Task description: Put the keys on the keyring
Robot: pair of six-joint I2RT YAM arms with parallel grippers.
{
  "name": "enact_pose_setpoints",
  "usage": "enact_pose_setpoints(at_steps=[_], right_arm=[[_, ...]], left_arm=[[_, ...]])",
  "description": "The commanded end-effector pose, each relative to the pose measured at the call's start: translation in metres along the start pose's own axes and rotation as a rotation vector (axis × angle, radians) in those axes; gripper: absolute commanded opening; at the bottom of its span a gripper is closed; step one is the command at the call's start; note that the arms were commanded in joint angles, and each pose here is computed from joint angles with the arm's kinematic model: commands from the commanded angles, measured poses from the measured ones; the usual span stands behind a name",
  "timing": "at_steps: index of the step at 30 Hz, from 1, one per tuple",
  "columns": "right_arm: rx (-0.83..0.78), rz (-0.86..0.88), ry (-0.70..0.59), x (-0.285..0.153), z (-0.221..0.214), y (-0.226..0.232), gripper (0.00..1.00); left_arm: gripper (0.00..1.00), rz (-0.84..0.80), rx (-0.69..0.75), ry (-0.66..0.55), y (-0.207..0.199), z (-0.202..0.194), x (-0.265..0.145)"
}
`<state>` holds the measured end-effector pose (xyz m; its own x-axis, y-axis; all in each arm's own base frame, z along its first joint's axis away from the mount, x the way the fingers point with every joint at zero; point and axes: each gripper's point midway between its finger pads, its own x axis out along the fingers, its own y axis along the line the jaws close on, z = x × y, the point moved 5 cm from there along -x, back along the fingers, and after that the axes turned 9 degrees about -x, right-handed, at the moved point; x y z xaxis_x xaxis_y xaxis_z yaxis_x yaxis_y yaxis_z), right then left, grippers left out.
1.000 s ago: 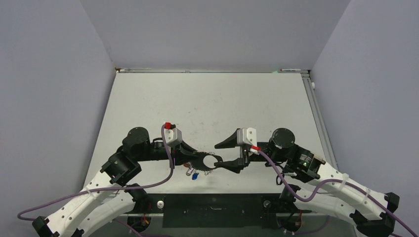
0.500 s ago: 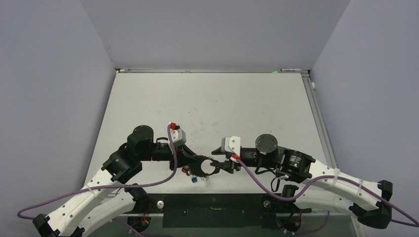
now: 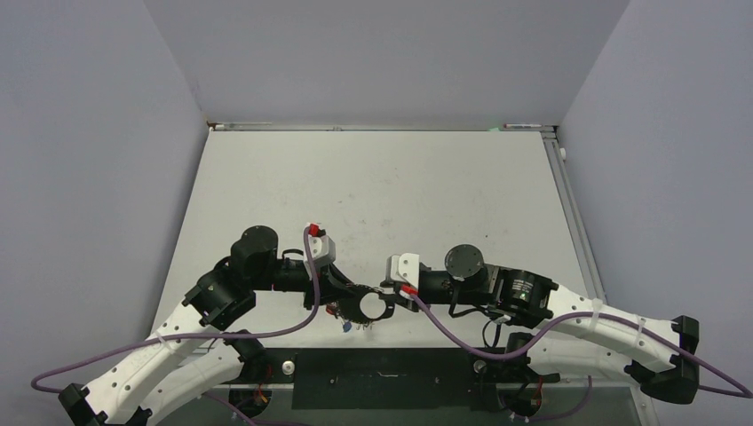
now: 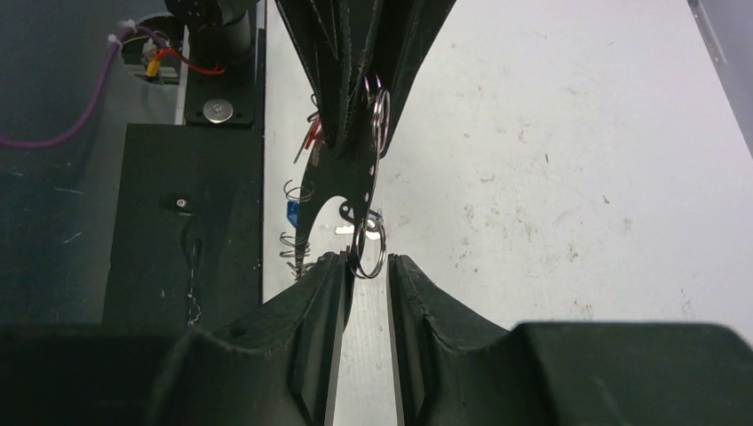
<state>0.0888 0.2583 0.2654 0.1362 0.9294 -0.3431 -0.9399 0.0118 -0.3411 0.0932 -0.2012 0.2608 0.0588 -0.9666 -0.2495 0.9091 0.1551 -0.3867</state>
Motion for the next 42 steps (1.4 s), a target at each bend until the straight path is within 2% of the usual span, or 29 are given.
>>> enact_pose_setpoints(at_steps=[1, 14, 23, 29, 38, 42], right_arm=[[-0.024, -0.017, 0.002, -0.002, 0.014, -0.006, 0.23], [-0.039, -0.003, -0.061, -0.013, 0.033, -0.007, 0.11], [-0.047, -0.001, -0.106, -0.019, 0.044, -0.007, 0.11], [-0.046, 0.015, -0.072, -0.015, 0.044, -0.009, 0.11], [-0.039, 0.044, -0.02, -0.012, 0.042, -0.008, 0.19], [-0.039, 0.053, -0.012, -0.013, 0.041, -0.007, 0.15]], left_arm=[[0.0, -0.067, 0.072, -0.049, -0.017, 0.022, -0.005], [0.0, -0.057, 0.061, -0.03, -0.015, 0.018, -0.002], [0.0, -0.054, 0.039, 0.0, -0.012, 0.014, 0.004], [0.0, -0.02, 0.05, 0.016, -0.006, 0.012, 0.006], [0.0, 0.031, 0.062, 0.016, -0.001, 0.013, 0.005], [0.0, 0.039, 0.061, 0.017, 0.001, 0.013, 0.006]])
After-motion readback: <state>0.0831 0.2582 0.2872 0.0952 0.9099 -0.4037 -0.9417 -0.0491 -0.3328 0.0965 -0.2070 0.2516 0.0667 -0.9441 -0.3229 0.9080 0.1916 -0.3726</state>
